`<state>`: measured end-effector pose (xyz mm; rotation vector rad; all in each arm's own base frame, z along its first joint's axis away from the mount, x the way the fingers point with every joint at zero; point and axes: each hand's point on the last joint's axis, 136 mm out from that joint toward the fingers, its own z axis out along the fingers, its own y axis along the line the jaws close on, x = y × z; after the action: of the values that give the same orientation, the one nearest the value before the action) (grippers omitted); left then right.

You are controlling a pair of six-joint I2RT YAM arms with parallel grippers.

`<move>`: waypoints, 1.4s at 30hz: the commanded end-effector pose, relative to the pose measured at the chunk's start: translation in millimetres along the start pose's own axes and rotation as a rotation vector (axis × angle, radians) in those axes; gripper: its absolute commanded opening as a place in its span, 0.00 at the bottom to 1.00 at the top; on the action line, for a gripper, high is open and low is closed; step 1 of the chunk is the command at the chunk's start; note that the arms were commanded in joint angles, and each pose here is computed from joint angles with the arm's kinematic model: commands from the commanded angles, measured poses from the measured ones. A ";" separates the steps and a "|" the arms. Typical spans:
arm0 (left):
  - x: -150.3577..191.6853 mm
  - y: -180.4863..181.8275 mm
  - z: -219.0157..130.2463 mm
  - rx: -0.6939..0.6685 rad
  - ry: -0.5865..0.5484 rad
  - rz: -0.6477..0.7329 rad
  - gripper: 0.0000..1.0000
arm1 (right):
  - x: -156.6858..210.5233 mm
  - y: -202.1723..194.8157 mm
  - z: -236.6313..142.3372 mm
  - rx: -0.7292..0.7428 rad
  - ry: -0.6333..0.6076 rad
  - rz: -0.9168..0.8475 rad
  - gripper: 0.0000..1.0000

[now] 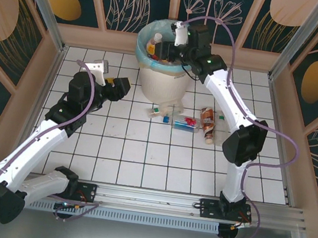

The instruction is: Put the plastic bottles in the bin

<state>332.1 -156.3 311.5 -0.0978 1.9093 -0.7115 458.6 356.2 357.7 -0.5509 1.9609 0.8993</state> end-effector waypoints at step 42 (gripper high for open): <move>-8.9 -69.9 -17.3 0.173 -0.005 0.197 0.65 | 46.0 -44.9 -220.7 0.477 -0.307 0.224 0.47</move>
<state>315.0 -181.0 334.4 0.0593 1.8775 -0.7390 343.6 202.0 401.6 -0.1279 1.8790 0.6627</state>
